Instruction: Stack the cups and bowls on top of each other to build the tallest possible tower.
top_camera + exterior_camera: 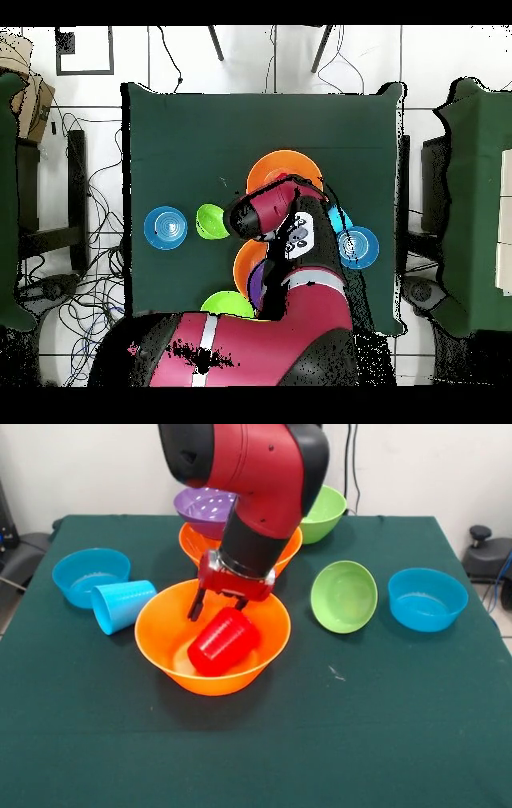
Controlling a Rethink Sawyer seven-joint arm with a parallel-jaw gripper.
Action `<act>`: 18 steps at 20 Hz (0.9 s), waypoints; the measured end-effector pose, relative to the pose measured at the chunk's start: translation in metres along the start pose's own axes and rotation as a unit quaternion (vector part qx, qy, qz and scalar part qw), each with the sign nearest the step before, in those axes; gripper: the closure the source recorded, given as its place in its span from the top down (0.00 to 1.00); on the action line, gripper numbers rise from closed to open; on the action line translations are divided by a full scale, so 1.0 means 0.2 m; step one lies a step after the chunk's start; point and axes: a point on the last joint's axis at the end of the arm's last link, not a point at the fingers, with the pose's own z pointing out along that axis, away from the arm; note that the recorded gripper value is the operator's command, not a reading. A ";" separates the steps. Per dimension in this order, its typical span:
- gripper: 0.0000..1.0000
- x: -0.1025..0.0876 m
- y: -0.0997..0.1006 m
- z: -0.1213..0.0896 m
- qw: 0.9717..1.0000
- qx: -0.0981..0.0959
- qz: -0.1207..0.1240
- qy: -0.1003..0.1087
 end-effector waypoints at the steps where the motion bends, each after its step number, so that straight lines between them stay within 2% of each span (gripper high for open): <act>1: 1.00 -0.01 0.00 0.02 1.000 0.000 0.001 -0.001; 6: 1.00 -0.04 -0.04 0.07 1.000 -0.005 0.012 -0.001; 8: 1.00 -0.05 -0.07 0.08 1.000 -0.013 0.024 0.000; 18: 1.00 -0.12 -0.17 0.06 0.997 -0.036 0.066 -0.007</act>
